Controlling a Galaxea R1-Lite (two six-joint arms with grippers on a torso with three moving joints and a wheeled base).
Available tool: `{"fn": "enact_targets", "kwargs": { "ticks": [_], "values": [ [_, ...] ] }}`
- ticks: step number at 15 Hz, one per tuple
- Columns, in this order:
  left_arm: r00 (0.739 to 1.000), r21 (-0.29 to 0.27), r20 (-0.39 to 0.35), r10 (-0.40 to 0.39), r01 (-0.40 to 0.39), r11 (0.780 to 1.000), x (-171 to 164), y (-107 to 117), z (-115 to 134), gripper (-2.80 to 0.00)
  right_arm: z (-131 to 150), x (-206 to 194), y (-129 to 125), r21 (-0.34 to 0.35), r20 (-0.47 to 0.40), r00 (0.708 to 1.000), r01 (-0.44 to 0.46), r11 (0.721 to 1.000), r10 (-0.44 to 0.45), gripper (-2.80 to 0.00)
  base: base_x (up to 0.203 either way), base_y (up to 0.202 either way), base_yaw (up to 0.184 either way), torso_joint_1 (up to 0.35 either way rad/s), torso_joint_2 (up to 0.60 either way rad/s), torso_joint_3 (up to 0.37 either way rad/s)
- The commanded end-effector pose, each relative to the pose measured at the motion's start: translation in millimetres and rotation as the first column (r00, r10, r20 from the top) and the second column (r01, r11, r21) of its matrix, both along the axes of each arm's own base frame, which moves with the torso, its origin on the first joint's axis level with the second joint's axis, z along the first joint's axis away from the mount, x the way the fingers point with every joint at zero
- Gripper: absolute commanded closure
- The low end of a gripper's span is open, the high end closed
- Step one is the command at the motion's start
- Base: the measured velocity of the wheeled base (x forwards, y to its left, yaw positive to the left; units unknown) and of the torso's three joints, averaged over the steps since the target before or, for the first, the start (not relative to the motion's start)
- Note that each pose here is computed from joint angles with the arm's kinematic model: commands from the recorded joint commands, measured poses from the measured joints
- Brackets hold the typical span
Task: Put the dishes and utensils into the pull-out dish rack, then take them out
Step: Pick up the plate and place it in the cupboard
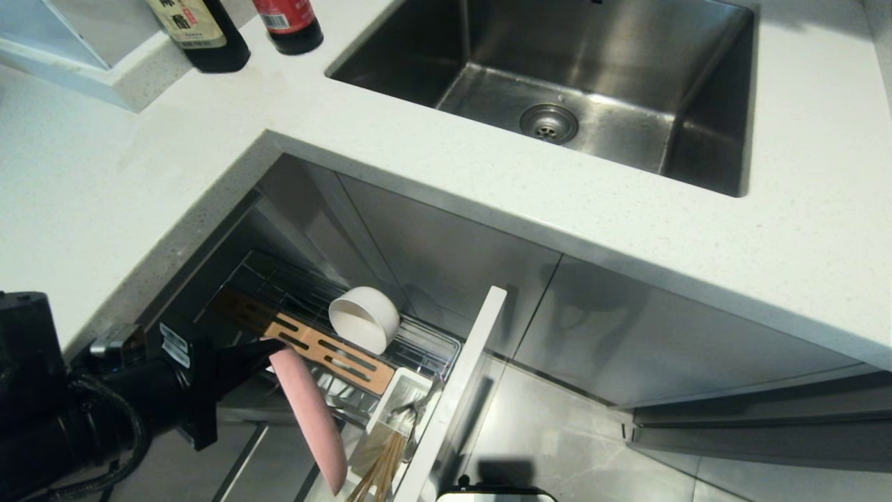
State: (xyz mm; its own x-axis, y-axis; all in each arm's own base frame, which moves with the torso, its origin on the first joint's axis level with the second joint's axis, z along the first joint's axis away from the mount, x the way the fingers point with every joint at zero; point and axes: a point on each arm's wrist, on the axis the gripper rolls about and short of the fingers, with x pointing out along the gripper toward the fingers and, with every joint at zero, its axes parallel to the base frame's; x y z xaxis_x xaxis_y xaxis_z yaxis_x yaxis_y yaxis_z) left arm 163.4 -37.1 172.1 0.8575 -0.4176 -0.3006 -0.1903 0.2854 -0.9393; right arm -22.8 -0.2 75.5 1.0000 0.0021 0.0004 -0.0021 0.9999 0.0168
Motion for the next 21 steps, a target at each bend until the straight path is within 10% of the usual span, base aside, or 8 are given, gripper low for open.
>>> {"fn": "enact_targets", "kwargs": {
  "ticks": [1,10,15,21],
  "values": [
    [0.999,-0.004,0.044,-0.005,0.006,1.0,-2,0,6,0.0,0,0,0,0.0,-0.002,1.0,-0.001,1.0,0.001,0.0,0.0,0.0,0.0,0.0,0.0,0.0],
    [0.997,0.06,0.079,-0.007,0.002,0.998,1,3,5,0.0,0,0,0,0.0,-0.002,1.0,-0.001,1.0,0.001,0.0,0.0,0.0,0.0,0.0,0.0,0.0],
    [0.992,-0.124,0.069,0.104,-0.095,0.988,6,9,12,0.0,0,0,0,0.0,-0.002,1.0,-0.001,1.0,0.001,0.0,0.0,0.0,0.0,0.0,0.0,0.0],
    [0.992,-0.141,0.062,0.11,-0.1,0.985,5,9,12,0.0,0,0,0,0.0,-0.002,1.0,-0.001,1.0,0.001,0.0,0.0,0.0,0.0,0.0,0.0,0.0]
  ]
}}
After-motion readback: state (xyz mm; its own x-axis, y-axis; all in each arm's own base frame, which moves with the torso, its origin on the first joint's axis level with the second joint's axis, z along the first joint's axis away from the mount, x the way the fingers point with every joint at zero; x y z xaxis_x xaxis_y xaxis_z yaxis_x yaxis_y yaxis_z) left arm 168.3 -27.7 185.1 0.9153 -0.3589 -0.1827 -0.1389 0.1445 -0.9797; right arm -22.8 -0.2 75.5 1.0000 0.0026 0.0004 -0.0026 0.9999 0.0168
